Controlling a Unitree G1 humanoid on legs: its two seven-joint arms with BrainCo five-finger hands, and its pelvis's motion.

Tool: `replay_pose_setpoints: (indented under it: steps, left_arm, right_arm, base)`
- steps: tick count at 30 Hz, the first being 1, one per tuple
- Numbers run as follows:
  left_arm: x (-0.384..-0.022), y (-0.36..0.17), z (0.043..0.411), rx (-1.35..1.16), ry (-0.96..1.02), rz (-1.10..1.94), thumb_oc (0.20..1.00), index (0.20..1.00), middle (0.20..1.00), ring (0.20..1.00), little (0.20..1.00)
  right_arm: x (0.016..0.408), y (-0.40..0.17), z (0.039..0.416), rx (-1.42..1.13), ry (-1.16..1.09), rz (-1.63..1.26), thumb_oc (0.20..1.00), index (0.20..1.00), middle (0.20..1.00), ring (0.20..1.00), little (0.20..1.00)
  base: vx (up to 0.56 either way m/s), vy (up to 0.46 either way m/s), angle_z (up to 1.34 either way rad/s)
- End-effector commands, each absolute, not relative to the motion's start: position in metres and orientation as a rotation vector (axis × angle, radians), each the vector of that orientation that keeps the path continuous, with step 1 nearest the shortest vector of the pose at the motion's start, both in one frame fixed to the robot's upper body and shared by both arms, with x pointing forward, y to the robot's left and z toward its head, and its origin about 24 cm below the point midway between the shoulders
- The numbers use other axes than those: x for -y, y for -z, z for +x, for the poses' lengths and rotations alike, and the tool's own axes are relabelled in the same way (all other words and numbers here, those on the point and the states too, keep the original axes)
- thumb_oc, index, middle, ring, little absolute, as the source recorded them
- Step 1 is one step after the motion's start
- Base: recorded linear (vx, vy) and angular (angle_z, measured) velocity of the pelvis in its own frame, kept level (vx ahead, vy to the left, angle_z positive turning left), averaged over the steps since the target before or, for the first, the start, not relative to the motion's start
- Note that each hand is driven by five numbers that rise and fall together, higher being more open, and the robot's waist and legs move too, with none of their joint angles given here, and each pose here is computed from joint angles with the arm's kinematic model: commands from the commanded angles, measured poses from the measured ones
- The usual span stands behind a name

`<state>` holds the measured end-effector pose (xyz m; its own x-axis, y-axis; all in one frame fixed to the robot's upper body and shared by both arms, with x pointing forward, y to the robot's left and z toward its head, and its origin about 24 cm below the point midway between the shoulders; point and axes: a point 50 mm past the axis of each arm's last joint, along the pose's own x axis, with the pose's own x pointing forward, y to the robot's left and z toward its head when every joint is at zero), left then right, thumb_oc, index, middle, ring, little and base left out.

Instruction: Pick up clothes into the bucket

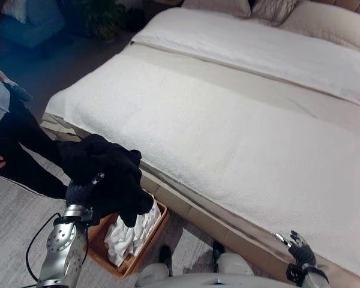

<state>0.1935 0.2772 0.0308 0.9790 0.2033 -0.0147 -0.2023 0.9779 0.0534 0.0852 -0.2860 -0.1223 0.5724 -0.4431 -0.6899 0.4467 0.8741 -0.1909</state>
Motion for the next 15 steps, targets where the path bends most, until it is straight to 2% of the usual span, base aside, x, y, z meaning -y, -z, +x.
replay_pose_setpoints:
  steps: [1,6,7,15]
  left_arm:
    - [-0.291,-0.059,0.206,0.154,-0.317,0.299,0.2,0.2,0.2,0.2,0.2]
    - [-0.294,-0.034,0.222,0.053,-0.394,0.399,0.2,0.2,0.2,0.2,0.2]
    - [-0.295,-0.028,0.231,0.026,-0.428,0.446,0.2,0.2,0.2,0.2,0.2]
    - [-0.314,-0.045,0.274,0.012,-0.504,0.678,0.2,0.2,0.2,0.2,0.2]
  right_arm:
    - [0.294,0.11,0.119,-0.728,0.491,-0.186,1.0,1.0,1.0,1.0,1.0]
    - [0.296,0.107,0.131,-0.728,0.449,-0.31,1.0,1.0,1.0,1.0,1.0]
    - [0.297,0.1,0.143,-0.68,0.438,-0.363,1.0,1.0,1.0,1.0,1.0]
    - [0.298,0.074,0.184,-0.511,0.434,-0.451,1.0,1.0,1.0,1.0,1.0]
  base:
    - [-0.15,0.053,0.0]
    - [-0.12,0.019,0.01]
    - [-0.13,-0.006,-0.01]
    - [-0.13,-0.024,0.0]
